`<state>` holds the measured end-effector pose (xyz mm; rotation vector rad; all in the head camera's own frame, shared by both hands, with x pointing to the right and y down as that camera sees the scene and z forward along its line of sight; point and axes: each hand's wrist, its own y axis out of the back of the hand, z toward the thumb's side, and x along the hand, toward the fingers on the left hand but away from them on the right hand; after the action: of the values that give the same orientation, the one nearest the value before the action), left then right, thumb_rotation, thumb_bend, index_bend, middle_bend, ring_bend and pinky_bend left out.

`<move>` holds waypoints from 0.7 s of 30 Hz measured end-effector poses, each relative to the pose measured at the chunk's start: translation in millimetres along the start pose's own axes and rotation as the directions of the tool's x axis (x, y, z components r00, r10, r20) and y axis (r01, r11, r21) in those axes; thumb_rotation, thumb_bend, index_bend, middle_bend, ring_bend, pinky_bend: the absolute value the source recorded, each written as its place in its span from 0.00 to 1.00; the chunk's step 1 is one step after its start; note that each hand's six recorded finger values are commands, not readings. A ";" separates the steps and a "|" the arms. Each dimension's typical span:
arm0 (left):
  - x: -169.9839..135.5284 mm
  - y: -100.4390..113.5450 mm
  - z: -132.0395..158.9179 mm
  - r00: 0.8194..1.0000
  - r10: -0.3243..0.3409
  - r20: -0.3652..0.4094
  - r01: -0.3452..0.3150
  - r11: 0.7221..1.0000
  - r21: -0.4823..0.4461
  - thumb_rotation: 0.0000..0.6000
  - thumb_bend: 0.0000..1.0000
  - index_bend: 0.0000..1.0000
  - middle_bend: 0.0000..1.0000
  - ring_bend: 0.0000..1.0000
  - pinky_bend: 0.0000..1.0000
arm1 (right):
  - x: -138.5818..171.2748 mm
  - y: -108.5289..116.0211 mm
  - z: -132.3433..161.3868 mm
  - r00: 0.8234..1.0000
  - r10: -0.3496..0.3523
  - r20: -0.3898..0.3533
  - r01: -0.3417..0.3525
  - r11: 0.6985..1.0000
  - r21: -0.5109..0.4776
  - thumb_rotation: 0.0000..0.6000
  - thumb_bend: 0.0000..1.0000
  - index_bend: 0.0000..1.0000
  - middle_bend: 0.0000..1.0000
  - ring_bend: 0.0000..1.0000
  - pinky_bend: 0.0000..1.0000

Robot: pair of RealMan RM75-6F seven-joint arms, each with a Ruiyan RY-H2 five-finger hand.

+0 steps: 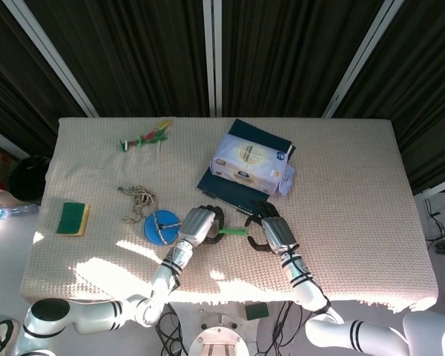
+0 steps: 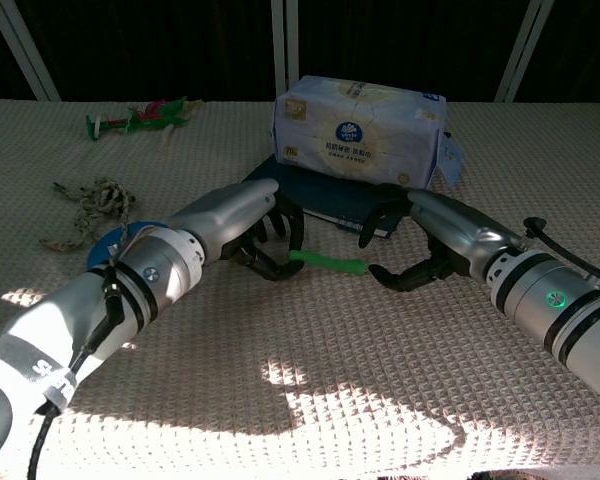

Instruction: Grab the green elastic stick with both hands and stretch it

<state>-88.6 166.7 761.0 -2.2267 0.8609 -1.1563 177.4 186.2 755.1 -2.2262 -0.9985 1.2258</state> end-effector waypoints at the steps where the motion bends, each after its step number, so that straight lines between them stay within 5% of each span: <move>1: -0.1 0.0 -0.5 1.000 0.000 -0.001 0.000 1.000 0.000 1.00 0.31 0.61 0.35 0.33 0.38 | -0.9 -0.9 0.6 1.000 0.001 -0.001 -0.001 1.000 -0.002 1.00 0.37 0.44 0.02 0.00 0.00; 21: -1.4 -1.4 -11.6 0.999 -0.016 -0.045 0.014 0.999 -0.040 1.00 0.31 0.60 0.33 0.33 0.38 | -12.1 -16.0 3.6 1.000 0.010 0.007 -0.010 1.000 -0.024 1.00 0.38 0.46 0.03 0.00 0.00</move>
<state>-98.5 167.2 767.2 -2.2503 0.8942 -1.2108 163.7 187.7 770.2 -2.2494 -1.0109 1.2333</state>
